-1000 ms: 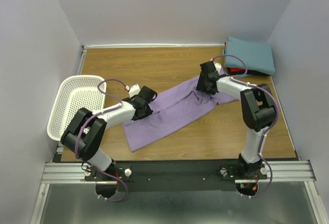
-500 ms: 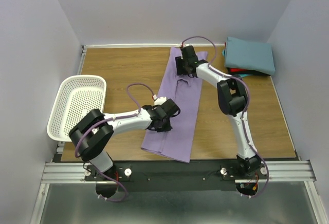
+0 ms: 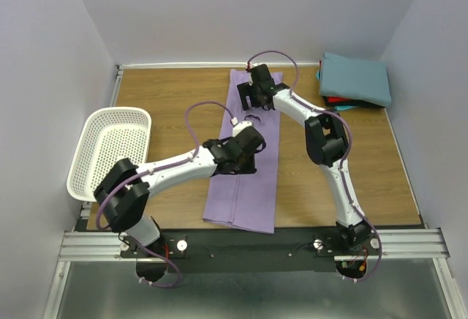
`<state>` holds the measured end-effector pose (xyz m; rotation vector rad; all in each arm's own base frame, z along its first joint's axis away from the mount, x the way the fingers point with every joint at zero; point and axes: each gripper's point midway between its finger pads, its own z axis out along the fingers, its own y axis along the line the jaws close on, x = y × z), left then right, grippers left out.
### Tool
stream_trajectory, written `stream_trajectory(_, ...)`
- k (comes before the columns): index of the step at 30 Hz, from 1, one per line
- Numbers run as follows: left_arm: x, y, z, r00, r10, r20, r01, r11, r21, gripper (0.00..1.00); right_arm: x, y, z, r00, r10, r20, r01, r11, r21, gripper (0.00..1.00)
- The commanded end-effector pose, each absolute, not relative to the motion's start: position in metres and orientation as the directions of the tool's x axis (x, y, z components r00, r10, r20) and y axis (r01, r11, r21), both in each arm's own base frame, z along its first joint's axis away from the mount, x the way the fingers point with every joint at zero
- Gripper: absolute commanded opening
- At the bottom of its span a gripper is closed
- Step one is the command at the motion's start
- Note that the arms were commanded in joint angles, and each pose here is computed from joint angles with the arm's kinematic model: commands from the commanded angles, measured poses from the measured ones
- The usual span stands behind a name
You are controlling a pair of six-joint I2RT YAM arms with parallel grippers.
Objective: Fold and stack the t-shirts
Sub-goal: Fold the tshirt
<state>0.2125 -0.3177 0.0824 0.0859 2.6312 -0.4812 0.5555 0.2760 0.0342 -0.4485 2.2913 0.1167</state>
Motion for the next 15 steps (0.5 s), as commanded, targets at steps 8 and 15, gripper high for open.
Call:
stream_trajectory(8,0.3,-0.205,0.133,-0.738,-0.326,-0.591,-0.135,0.929,-0.343,0.31,0.512,0.247,0.121,-0.705,0.039,-0.709,-0.15,0.968,0.202,0.94)
stream_trajectory(15,0.298,-0.191,0.092,-0.785,-0.31,-0.536,-0.168,0.94,-0.298,0.31,0.437,0.235,0.081,-0.787,0.141,-0.601,-0.054,0.954,0.294,0.75)
